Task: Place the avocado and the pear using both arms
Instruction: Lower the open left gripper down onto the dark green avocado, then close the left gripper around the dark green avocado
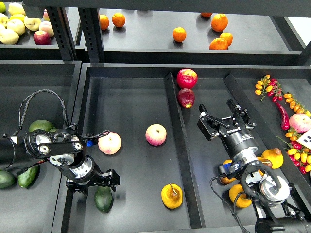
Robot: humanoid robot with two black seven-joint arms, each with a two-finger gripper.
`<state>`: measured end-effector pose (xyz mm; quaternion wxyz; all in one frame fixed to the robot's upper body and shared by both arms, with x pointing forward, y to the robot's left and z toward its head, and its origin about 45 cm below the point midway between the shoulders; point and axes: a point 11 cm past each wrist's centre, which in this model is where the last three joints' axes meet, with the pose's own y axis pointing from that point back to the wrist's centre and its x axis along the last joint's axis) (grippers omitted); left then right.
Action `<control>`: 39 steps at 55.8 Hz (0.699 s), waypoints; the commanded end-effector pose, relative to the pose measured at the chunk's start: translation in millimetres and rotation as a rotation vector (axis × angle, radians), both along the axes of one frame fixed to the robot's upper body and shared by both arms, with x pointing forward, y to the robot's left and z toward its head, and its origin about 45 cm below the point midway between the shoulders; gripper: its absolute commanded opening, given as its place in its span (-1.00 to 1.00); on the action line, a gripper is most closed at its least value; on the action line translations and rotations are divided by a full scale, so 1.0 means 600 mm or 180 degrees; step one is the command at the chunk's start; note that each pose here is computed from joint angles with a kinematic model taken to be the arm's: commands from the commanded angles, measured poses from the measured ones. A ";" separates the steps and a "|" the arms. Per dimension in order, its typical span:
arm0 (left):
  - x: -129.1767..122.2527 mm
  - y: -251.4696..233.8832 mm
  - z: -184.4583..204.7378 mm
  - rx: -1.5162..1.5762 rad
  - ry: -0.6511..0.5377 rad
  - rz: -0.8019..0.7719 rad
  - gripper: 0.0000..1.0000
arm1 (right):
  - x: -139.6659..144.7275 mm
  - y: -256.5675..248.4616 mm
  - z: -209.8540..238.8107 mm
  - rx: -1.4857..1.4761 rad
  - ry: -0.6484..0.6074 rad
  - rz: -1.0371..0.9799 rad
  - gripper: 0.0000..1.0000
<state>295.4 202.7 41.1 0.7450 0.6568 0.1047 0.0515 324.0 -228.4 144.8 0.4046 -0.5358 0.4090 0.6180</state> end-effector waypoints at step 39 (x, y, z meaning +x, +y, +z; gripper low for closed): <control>-0.020 -0.016 -0.028 0.0066 0.0070 -0.0077 0.88 | 0.012 0.004 0.011 -0.0002 -0.0014 0.0025 0.99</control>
